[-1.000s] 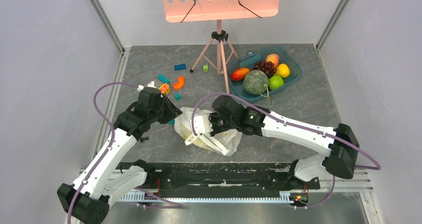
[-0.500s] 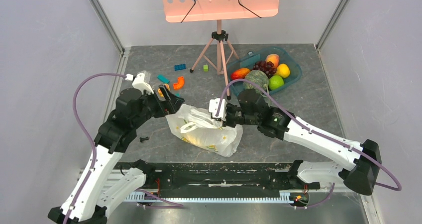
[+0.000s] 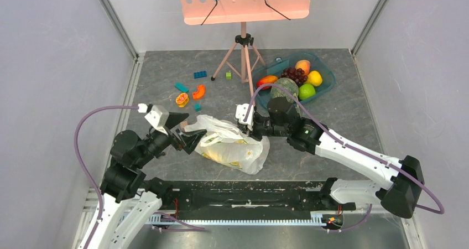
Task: Take the fake fruits out of the plastic bag
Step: Untie the plastic bag at the center of the board.
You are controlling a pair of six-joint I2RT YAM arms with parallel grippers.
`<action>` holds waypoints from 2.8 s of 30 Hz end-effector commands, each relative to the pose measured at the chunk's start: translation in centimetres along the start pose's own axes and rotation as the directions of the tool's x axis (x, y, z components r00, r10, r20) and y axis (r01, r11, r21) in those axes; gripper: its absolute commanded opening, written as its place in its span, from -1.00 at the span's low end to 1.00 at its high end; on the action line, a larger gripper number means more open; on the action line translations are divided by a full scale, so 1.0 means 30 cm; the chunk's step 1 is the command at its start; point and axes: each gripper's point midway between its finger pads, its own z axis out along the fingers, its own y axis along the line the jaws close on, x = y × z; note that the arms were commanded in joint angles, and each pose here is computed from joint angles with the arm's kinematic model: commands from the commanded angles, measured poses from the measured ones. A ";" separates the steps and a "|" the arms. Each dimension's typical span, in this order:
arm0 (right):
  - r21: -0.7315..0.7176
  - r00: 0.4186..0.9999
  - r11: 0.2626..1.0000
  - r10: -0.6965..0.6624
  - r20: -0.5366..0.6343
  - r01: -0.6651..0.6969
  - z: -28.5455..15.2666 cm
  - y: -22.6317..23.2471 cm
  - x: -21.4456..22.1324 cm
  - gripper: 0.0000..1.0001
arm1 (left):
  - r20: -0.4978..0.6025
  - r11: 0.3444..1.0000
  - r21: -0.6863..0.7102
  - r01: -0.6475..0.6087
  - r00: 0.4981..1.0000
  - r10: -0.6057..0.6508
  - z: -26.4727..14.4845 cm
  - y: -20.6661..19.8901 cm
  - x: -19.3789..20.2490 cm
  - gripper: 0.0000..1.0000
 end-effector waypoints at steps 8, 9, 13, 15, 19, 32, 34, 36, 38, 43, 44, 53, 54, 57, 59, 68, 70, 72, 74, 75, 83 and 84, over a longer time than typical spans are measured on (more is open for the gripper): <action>-0.019 0.998 1.000 -0.004 0.057 0.005 -0.008 0.009 -0.042 -1.00 | 0.048 0.845 0.225 -0.486 0.871 0.488 0.036 -0.057 -0.018 0.99; -0.020 0.998 1.000 -0.004 0.055 0.005 -0.007 0.009 -0.040 -1.00 | 0.076 0.835 0.266 -0.482 0.874 0.481 0.035 -0.087 -0.024 0.99; -0.029 0.998 1.000 -0.002 0.055 0.004 -0.006 0.015 -0.038 -1.00 | 0.149 0.792 0.370 -0.485 0.873 0.465 0.033 -0.160 -0.037 0.99; -0.030 0.998 1.000 -0.002 0.055 0.003 -0.007 0.016 -0.037 -1.00 | 0.152 0.776 0.407 -0.482 0.874 0.462 0.034 -0.177 -0.029 0.99; -0.030 0.998 1.000 -0.002 0.055 0.004 -0.007 0.016 -0.036 -1.00 | 0.161 0.745 0.471 -0.473 0.876 0.455 0.029 -0.214 -0.010 0.99; -0.035 0.998 0.999 0.008 0.059 -0.006 -0.001 0.016 -0.044 -1.00 | 0.088 0.690 0.479 -0.543 0.812 0.578 0.128 -0.246 0.116 0.99; -0.035 0.998 0.999 0.011 0.058 -0.009 0.000 0.016 -0.044 -1.00 | 0.057 0.675 0.458 -0.578 0.777 0.627 0.157 -0.244 0.149 0.99; -0.035 0.998 0.999 0.013 0.061 -0.011 -0.002 0.016 -0.047 -1.00 | 0.045 0.652 0.454 -0.607 0.747 0.664 0.176 -0.249 0.168 0.99; -0.039 0.998 0.999 0.015 0.060 -0.013 -0.002 0.018 -0.046 -1.00 | 0.028 0.649 0.439 -0.621 0.732 0.681 0.198 -0.239 0.173 0.99; -0.046 0.998 0.999 0.014 0.063 -0.011 -0.003 0.025 -0.045 -1.00 | 0.008 0.668 0.378 -0.641 0.724 0.690 0.238 -0.211 0.145 0.89; -0.049 0.998 0.999 0.015 0.063 -0.012 -0.003 0.028 -0.043 -1.00 | 0.000 0.672 0.365 -0.644 0.722 0.692 0.245 -0.204 0.141 0.77; -0.021 0.997 1.000 0.023 0.078 -0.021 -0.019 0.024 -0.041 -1.00 | 0.016 0.711 0.303 -0.634 0.750 0.661 0.256 -0.201 0.068 0.22; -0.014 0.997 1.000 0.027 0.078 -0.026 -0.022 0.022 -0.040 -1.00 | 0.027 0.719 0.297 -0.628 0.758 0.651 0.252 -0.205 0.054 0.21; 0.015 0.996 0.999 0.036 0.087 -0.037 -0.031 0.012 -0.040 -1.00 | 0.059 0.740 0.288 -0.607 0.783 0.619 0.242 -0.220 0.020 0.12; 0.035 0.995 0.998 0.044 0.092 -0.047 -0.039 0.007 -0.035 -1.00 | 0.080 0.758 0.277 -0.590 0.801 0.594 0.235 -0.229 -0.004 -0.08; 0.166 0.985 0.980 0.085 0.148 -0.110 -0.108 -0.029 -0.035 -1.00 | 0.055 0.905 -0.048 -0.424 0.903 0.426 0.250 -0.090 -0.131 -0.96; 0.234 0.975 0.961 0.105 0.195 -0.150 -0.137 -0.065 -0.059 -1.00 | 0.049 0.919 -0.130 -0.372 0.923 0.381 0.249 -0.051 -0.150 -0.96; 0.278 0.959 0.941 0.124 0.253 -0.195 -0.160 -0.091 -0.089 -1.00 | 0.050 0.925 -0.230 -0.302 0.946 0.322 0.242 -0.004 -0.175 -0.96; 0.322 0.937 0.910 0.158 0.311 -0.260 -0.183 -0.125 -0.119 -1.00 | 0.059 0.911 -0.342 -0.231 0.962 0.266 0.228 0.051 -0.201 -0.96; 0.361 0.923 0.881 0.178 0.342 -0.304 -0.201 -0.155 -0.132 -1.00 | 0.064 0.902 -0.376 -0.210 0.966 0.252 0.224 0.067 -0.214 -0.96; 0.530 0.791 0.632 0.232 0.566 -0.565 -0.341 -0.361 -0.263 -1.00 | 0.110 0.880 -0.454 -0.142 0.971 0.213 0.227 0.116 -0.338 -0.96; 0.554 0.782 0.595 0.225 0.581 -0.582 -0.358 -0.388 -0.270 -1.00 | 0.118 0.875 -0.465 -0.135 0.970 0.212 0.226 0.130 -0.356 -0.95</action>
